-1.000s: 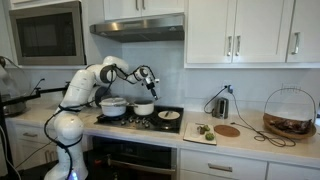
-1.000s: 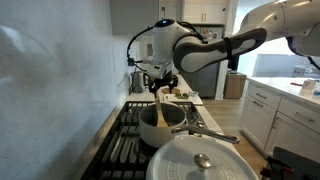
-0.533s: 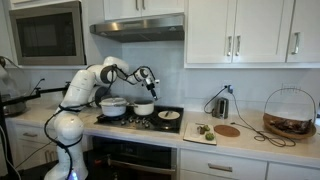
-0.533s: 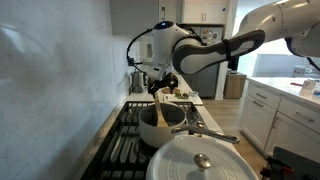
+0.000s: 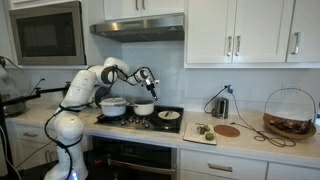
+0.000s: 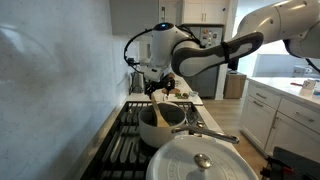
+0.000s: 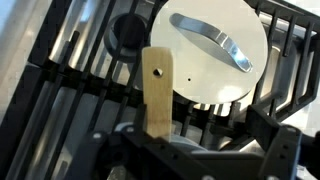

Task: Remove the wooden spatula from the chopping board, place the spatula in the open grey pot on the right side of the stove, stir the contents of the pot with the spatula, remove the spatula from the pot and put it on the chopping board

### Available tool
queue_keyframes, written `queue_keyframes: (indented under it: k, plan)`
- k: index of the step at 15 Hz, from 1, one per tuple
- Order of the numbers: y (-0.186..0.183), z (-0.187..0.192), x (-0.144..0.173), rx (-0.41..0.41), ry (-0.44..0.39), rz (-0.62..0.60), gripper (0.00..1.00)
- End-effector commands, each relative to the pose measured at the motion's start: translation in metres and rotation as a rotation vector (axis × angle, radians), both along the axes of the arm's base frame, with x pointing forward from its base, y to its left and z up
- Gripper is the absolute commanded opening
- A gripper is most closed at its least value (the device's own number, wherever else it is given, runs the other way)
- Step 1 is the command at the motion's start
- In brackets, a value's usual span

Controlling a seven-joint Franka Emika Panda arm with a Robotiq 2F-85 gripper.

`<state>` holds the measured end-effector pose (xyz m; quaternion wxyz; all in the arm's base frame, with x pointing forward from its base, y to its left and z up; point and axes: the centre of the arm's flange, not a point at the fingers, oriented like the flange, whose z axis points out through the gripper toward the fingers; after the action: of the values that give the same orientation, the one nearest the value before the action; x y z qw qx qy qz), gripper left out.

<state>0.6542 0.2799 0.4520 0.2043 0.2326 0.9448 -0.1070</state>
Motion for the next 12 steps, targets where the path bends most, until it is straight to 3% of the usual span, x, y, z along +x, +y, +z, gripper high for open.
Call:
queue_keyframes:
  k: [1, 12]
  plan:
    - [0.010, -0.005, 0.005, 0.029, -0.032, -0.006, 1.00]
    - [0.009, -0.023, 0.016, 0.013, -0.015, -0.006, 1.00]
